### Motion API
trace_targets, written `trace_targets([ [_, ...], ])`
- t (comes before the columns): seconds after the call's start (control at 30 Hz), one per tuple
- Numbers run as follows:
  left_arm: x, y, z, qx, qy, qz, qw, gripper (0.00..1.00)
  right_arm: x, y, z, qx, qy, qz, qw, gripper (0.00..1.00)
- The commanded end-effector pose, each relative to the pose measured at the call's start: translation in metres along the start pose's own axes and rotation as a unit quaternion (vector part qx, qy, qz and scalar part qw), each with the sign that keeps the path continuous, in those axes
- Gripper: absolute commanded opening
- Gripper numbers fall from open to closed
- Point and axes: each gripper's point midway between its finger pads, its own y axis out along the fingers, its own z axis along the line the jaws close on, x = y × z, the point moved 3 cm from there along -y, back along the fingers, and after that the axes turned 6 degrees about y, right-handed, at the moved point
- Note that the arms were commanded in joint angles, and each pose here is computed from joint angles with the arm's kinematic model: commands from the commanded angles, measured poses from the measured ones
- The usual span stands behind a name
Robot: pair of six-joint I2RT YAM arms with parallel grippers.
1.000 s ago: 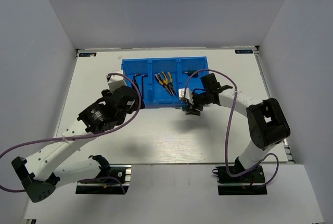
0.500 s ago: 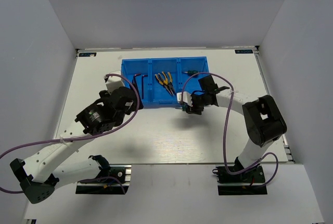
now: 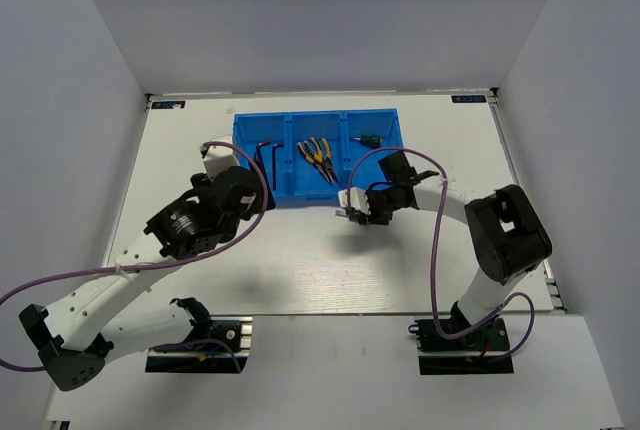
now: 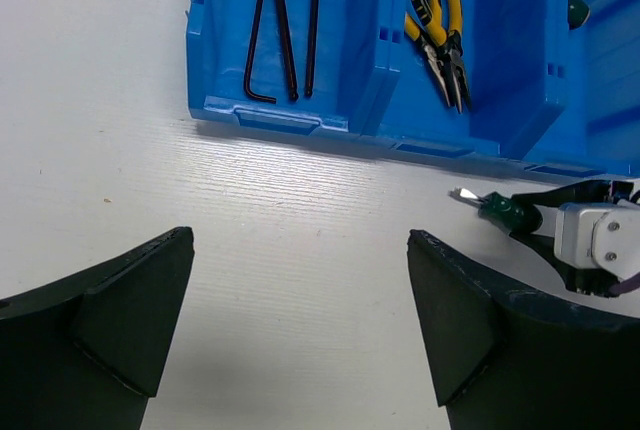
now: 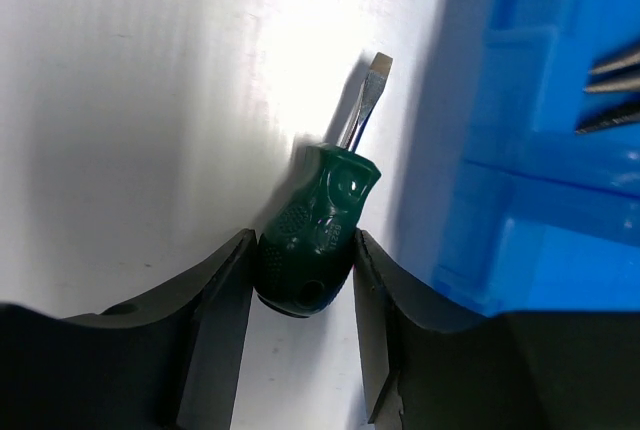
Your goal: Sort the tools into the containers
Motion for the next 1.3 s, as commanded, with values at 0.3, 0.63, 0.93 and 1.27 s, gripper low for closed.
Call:
trace_targets([
  [0.3, 0.018, -0.01, 0.002, 0.004, -0.014, -0.018, 1.0, 0.98, 0.017, -0.007, 0.05, 0.077, 0.08, -0.001, 0.994, 0.0],
  [0.63, 0.02, -0.012, 0.003, 0.001, -0.017, -0.021, 1.0, 0.98, 0.093, -0.078, 0.013, -0.035, 0.101, -0.092, 0.99, 0.0],
  [0.93, 0.015, -0.009, -0.007, -0.03, -0.013, -0.015, 0.999, 0.98, 0.076, -0.14, -0.098, -0.307, 0.203, -0.012, 0.93, 0.0],
  [1.27, 0.008, -0.007, -0.023, -0.079, 0.004, -0.002, 0.997, 0.98, 0.03, -0.099, -0.122, -0.177, 0.35, 0.065, 0.917, 0.12],
])
